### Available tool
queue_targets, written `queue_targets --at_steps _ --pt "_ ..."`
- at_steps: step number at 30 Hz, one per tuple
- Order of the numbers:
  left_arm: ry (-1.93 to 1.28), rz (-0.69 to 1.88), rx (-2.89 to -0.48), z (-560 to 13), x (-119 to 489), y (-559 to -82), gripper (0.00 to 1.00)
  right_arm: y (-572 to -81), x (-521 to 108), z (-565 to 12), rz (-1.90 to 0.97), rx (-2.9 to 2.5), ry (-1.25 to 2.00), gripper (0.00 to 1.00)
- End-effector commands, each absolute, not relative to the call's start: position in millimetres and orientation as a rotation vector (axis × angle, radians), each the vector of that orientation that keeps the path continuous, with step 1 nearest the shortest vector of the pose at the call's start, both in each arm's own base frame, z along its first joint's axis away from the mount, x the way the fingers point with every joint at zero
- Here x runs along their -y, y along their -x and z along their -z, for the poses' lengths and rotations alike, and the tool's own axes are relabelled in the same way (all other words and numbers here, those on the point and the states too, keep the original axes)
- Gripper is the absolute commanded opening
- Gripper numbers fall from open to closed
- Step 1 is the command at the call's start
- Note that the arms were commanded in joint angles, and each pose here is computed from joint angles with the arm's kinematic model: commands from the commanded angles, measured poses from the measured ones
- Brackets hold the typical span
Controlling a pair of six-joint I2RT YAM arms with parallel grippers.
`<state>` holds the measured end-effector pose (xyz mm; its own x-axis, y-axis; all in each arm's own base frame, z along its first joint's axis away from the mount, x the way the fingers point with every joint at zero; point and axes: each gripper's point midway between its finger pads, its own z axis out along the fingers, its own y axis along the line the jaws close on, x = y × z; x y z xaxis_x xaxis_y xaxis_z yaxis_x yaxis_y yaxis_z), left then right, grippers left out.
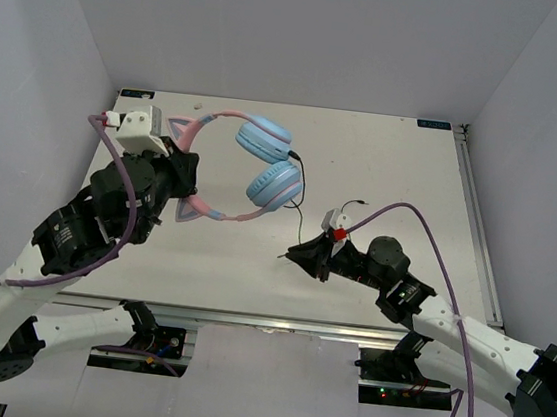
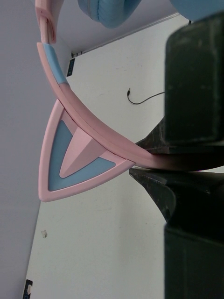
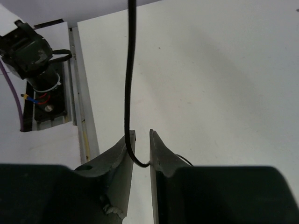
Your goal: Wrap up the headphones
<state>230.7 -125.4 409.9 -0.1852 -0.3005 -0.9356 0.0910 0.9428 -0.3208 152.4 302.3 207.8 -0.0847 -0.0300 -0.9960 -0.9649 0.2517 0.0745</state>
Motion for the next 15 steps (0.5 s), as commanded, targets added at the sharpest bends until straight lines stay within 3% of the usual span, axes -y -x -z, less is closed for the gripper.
queue_targets --at_steps 1,4,15 --pt "0.29 0.499 -1.516 -489 101 -218 0.0 -185 -287 -212 -0.883 -1.429 0.851 0.21" --pt "0.295 0.519 -1.503 -497 98 -214 0.0 -194 -284 -209 -0.84 -1.456 0.817 0.08" --pt "0.349 0.532 -1.477 -491 78 -203 0.0 -228 -267 -199 -0.668 -1.529 0.67 0.08"
